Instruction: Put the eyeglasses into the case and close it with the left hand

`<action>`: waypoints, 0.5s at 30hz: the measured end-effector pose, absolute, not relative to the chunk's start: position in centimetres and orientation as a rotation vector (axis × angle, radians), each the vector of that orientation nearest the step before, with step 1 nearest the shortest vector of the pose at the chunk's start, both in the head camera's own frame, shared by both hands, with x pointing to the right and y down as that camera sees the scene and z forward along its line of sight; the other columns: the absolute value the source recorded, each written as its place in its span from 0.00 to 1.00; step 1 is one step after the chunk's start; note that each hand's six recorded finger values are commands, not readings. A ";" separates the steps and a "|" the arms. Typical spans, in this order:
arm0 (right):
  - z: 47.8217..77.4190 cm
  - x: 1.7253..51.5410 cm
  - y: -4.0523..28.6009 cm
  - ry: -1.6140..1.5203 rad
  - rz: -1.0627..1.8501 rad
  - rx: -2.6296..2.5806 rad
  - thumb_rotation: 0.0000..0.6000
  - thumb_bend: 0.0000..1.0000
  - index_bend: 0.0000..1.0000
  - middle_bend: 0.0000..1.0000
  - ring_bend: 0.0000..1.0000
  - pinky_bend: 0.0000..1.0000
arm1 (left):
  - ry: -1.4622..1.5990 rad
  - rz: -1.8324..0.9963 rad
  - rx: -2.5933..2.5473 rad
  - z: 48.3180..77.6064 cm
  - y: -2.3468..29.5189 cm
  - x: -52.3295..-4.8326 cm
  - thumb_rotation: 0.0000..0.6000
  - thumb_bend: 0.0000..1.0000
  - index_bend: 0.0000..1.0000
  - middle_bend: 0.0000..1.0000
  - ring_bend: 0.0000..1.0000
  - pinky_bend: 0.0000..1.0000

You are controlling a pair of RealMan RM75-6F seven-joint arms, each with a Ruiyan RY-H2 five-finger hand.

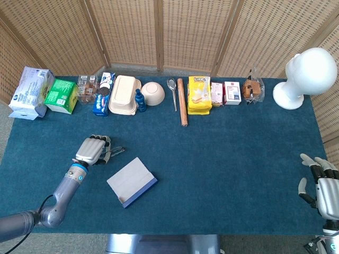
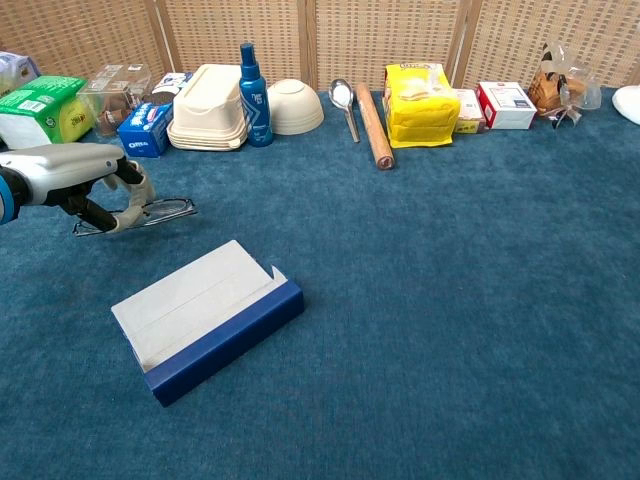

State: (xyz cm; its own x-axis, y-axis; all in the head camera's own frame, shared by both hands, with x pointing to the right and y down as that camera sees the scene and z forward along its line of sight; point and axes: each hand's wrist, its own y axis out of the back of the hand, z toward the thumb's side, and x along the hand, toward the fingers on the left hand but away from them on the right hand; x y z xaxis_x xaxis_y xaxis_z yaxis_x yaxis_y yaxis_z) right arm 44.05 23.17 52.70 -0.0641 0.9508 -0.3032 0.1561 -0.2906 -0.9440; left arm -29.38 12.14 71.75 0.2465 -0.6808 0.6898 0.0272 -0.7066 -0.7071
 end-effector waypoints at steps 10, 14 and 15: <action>52.6 44.2 23.3 -1.227 1.404 -1.511 0.85 0.66 0.17 0.31 0.17 0.19 | 0.568 -1.396 -1.968 68.9 14.0 -25.8 0.85 0.55 0.62 0.28 0.23 0.20; 52.6 44.4 23.5 -1.231 1.402 -1.516 0.84 0.66 0.17 0.31 0.17 0.19 | 0.551 -1.394 -1.969 68.4 15.0 -25.2 0.85 0.55 0.62 0.27 0.23 0.20; 52.6 44.5 23.5 -1.230 1.402 -1.518 0.84 0.66 0.17 0.31 0.17 0.19 | 0.544 -1.397 -1.970 68.4 15.3 -25.1 0.85 0.55 0.62 0.27 0.23 0.20</action>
